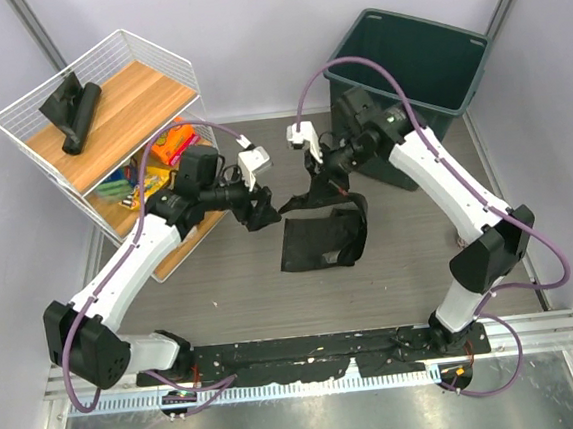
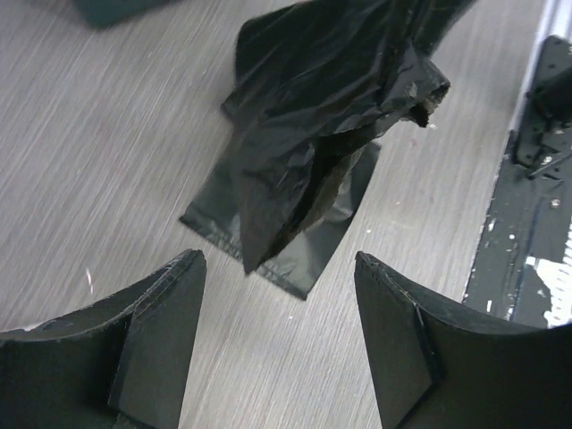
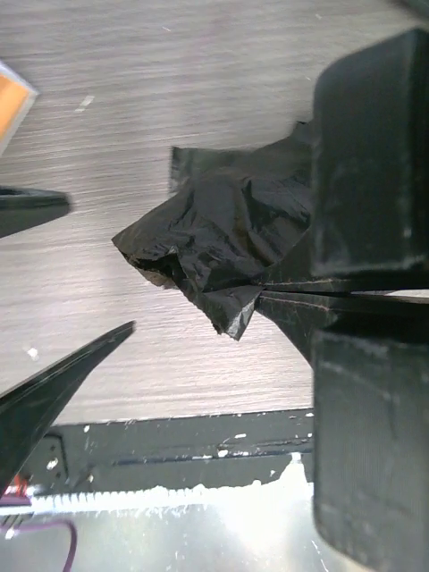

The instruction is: Put the trash bags into the trash bin

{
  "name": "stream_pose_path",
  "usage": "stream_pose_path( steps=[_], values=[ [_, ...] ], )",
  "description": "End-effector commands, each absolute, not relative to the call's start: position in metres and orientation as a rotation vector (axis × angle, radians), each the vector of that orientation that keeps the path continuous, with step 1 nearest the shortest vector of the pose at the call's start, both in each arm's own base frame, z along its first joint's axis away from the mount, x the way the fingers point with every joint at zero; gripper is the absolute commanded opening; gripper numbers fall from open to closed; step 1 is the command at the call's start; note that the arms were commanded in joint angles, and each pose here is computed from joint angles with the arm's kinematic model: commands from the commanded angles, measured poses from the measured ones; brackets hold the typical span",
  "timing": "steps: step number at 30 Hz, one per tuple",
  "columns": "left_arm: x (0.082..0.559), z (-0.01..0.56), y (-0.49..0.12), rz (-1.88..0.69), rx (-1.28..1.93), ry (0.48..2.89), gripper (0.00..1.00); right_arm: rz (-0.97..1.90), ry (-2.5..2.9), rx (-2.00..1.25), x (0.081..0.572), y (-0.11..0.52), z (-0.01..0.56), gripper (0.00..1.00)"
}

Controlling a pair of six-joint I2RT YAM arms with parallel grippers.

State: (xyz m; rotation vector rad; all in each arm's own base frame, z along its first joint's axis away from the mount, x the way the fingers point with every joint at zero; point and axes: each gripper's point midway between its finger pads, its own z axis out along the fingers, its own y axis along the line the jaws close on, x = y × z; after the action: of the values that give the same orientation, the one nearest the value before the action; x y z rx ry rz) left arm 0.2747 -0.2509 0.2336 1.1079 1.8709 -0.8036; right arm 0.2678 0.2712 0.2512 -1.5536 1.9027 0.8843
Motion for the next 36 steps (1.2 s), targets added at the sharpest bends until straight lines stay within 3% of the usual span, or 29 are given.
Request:
stream_pose_path(
  steps=[1,7,14,17,25,29,36],
  values=[
    [0.267,0.281,-0.271,-0.935,1.191,1.658,0.71,1.215,1.892,-1.654,0.214,0.263,0.276,0.02],
    [0.264,0.289,-0.279,-0.974,1.249,1.586,0.73,1.214,1.877,-1.68,0.207,0.259,0.271,0.01],
    [0.255,0.28,-0.289,-1.078,1.297,1.573,0.62,1.223,1.841,-1.672,0.207,0.261,0.28,0.02],
    [0.247,0.273,-0.294,-1.11,1.323,1.575,0.52,1.219,1.833,-1.672,0.208,0.262,0.282,0.01],
    [0.215,0.256,-0.312,-1.22,1.4,1.598,0.03,1.21,1.821,-1.654,0.209,0.263,0.29,0.02],
    [0.212,0.253,-0.314,-1.233,1.381,1.621,0.0,1.193,1.839,-1.644,0.211,0.263,0.29,0.01],
    [0.226,0.277,-0.319,-1.24,1.157,1.693,0.0,0.982,1.956,-1.499,0.245,0.261,0.282,0.27]
  ],
)
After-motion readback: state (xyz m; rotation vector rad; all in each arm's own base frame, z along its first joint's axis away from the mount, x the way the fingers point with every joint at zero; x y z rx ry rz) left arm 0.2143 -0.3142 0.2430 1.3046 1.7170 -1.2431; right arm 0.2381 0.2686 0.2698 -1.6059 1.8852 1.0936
